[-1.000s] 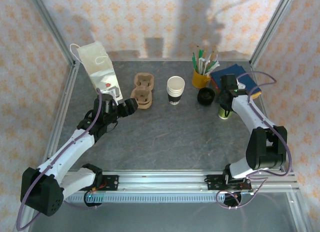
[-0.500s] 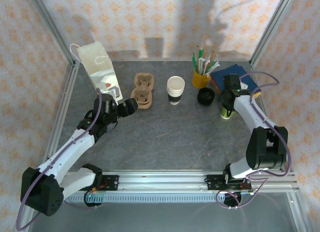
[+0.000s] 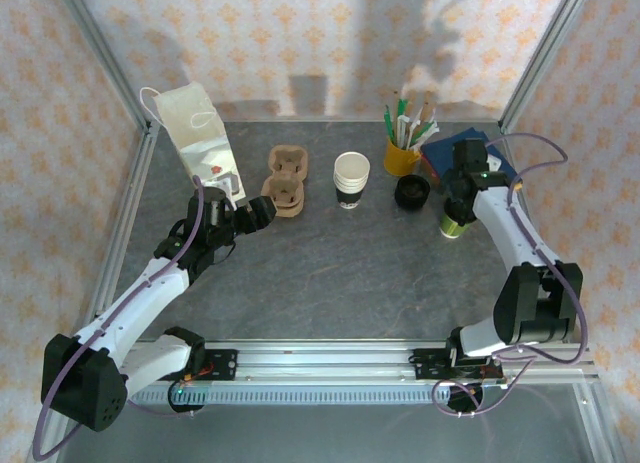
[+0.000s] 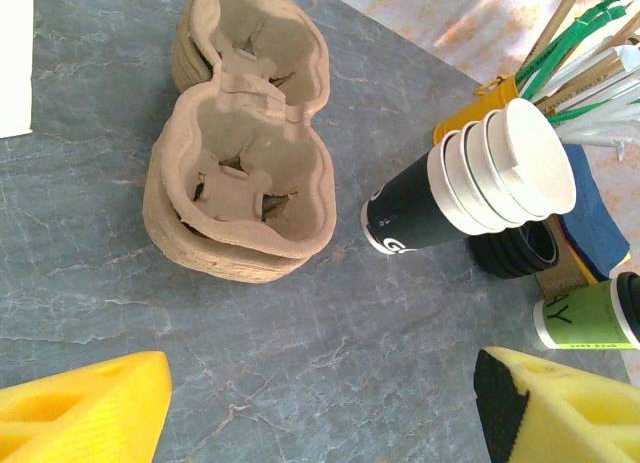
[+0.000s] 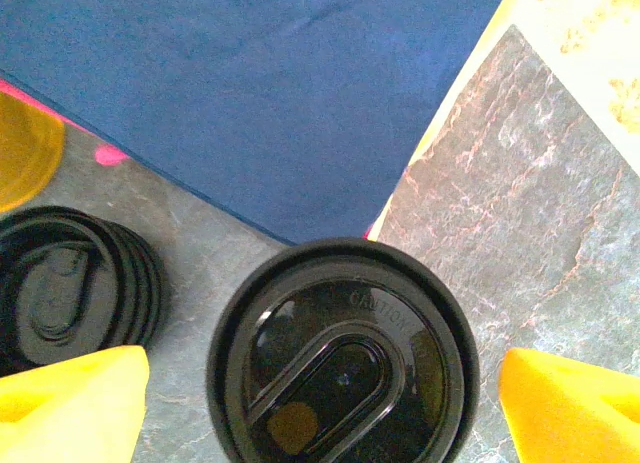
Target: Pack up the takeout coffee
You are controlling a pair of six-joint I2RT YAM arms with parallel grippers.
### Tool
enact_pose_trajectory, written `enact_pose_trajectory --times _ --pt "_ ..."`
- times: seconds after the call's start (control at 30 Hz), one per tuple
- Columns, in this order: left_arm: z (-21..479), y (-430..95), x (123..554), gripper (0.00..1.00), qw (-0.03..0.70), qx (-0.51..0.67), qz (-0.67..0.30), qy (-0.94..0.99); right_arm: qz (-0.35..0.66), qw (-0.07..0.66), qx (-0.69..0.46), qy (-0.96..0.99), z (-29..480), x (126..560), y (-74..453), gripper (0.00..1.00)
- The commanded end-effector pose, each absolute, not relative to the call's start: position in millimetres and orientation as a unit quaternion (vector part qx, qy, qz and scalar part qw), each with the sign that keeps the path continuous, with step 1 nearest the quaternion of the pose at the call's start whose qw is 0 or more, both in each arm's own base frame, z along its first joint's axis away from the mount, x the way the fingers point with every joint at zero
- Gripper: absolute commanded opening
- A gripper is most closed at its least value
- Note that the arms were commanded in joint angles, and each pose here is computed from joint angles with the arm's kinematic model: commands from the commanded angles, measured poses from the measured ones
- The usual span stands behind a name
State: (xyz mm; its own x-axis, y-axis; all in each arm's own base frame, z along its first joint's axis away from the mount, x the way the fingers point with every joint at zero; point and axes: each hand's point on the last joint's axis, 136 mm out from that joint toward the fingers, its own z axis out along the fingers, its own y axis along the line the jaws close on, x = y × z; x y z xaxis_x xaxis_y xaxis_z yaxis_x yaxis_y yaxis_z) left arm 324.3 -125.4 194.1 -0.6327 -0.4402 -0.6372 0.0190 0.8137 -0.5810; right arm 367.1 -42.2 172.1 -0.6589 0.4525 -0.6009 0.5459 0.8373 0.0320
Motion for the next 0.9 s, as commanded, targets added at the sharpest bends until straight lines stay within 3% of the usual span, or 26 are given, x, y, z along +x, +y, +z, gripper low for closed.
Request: enact_pose_trajectory --times 0.0,0.17,0.37,0.53,0.67,0.87 --pt "210 -121 326 0.81 0.425 -0.115 -0.271 0.856 -0.084 0.330 0.275 0.899 202 362 -48 0.90" --pt "214 -118 332 0.81 0.426 -0.123 -0.258 0.858 0.007 0.367 0.245 0.897 241 366 -21 0.87" --pt "210 -114 344 0.80 0.420 -0.156 -0.250 0.858 0.198 0.414 0.170 0.872 290 360 42 0.86" --pt "196 -116 355 0.78 0.404 -0.190 -0.258 0.857 0.366 0.406 0.123 0.828 310 341 103 0.85" --pt "179 -121 368 0.76 0.389 -0.207 -0.262 0.859 0.369 0.390 0.066 0.841 298 323 161 0.85" --pt "156 -121 387 0.75 0.372 -0.231 -0.243 0.866 0.399 0.349 0.039 0.847 267 304 206 0.83"
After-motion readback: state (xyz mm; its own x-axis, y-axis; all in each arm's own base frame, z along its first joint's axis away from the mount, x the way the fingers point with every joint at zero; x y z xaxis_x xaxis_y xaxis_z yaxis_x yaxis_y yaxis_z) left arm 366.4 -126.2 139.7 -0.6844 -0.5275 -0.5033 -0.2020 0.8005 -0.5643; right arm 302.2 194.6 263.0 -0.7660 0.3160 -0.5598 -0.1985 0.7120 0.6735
